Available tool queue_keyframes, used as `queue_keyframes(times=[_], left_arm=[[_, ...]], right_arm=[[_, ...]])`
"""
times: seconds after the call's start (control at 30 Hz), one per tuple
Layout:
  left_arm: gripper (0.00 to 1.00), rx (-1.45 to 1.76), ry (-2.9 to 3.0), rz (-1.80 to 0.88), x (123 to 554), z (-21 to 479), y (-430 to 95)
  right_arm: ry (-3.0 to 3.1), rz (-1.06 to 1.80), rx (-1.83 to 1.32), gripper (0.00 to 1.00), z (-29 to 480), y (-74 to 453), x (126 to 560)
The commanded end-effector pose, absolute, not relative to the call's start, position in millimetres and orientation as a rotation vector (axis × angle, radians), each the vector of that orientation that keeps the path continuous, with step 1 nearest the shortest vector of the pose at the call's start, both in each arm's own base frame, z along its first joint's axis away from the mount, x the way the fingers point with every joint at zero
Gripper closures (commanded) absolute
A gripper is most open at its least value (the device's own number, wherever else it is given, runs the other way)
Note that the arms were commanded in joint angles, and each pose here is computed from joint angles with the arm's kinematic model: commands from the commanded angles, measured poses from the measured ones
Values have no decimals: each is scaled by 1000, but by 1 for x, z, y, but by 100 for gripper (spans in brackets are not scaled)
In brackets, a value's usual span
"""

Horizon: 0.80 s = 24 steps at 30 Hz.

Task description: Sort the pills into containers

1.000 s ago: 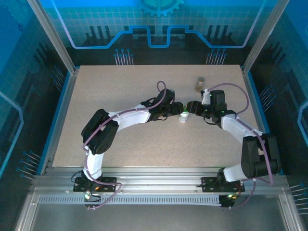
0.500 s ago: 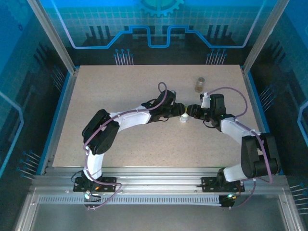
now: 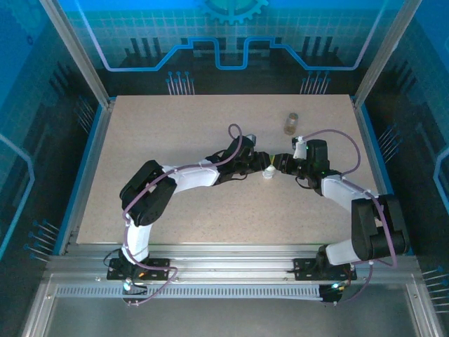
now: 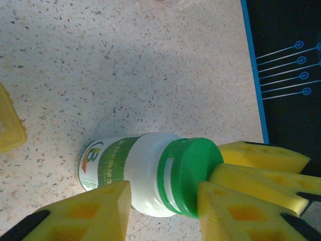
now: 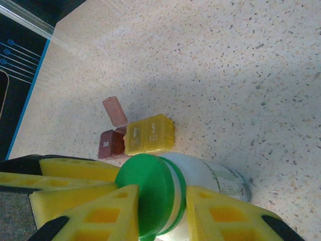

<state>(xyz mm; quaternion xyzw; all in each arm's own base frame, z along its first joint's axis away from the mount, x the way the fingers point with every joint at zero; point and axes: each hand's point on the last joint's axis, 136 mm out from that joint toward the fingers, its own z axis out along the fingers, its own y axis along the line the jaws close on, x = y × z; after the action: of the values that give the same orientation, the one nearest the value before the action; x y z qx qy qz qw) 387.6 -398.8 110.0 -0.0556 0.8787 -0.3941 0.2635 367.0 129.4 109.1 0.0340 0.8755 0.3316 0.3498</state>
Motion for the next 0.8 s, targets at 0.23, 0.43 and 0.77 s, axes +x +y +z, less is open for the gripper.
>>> queue_keyframes(times=[0.23,0.43,0.77], left_arm=[[68,-203,2637,-901,346,10,-379],[69,-199,2648,-862,347,5,-376],[69,-182,2661,-793,350,-6,-370]], right_arm=[[2543,640,263,72,26,108,320],[2534,628,302,68,27,108,310],[2463,697,374,68,12,126,307]])
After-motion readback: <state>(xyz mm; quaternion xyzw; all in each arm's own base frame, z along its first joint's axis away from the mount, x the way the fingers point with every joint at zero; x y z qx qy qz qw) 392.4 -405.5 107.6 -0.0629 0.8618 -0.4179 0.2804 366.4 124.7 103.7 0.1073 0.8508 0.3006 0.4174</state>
